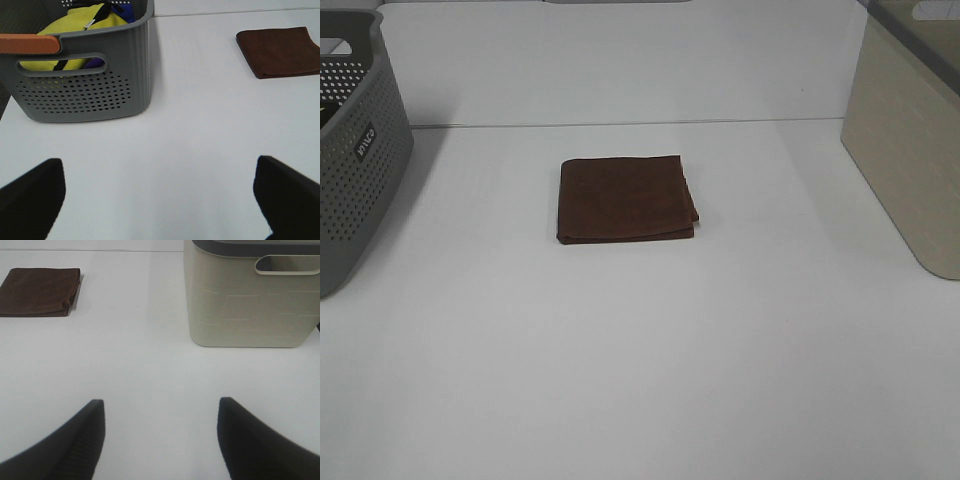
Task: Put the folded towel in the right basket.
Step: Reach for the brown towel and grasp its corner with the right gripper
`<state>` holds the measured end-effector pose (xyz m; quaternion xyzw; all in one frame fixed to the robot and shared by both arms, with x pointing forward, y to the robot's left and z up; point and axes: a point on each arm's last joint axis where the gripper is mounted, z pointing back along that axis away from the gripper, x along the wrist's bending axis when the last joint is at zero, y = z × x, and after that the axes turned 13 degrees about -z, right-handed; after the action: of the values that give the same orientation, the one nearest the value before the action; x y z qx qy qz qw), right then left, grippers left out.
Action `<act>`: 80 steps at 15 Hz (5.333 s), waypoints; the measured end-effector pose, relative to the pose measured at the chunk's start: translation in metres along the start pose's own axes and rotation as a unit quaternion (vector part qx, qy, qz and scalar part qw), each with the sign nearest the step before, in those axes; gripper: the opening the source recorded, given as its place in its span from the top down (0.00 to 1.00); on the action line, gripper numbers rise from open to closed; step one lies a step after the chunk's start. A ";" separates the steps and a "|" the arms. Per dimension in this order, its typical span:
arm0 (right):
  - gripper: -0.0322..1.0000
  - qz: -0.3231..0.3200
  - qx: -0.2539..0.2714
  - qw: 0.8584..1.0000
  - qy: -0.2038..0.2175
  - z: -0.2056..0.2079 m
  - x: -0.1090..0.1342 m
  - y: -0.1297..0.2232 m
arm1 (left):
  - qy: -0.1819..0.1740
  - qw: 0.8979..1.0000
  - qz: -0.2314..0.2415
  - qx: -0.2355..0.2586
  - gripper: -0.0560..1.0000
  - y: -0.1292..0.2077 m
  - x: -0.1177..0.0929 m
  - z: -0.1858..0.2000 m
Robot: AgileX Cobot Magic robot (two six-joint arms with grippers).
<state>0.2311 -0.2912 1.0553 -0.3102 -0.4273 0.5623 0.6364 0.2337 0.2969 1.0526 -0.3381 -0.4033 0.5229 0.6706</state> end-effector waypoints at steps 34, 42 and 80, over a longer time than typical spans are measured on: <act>0.37 0.000 0.000 1.000 0.000 0.000 0.000 0.000 | 0.000 1.000 0.000 0.000 0.03 0.000 0.000 0.000; 0.37 0.000 0.000 1.000 0.000 0.000 0.000 0.000 | 0.000 1.000 0.000 0.000 0.03 0.000 0.000 0.000; 0.34 -0.111 0.468 0.863 -0.156 -0.515 0.118 -0.083 | 0.000 1.000 0.000 0.000 0.03 0.000 0.000 0.000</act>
<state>0.7283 -0.1459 0.9230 0.1655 -0.2394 0.6627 0.6900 0.2337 0.2969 1.0526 -0.3381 -0.4033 0.5229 0.6706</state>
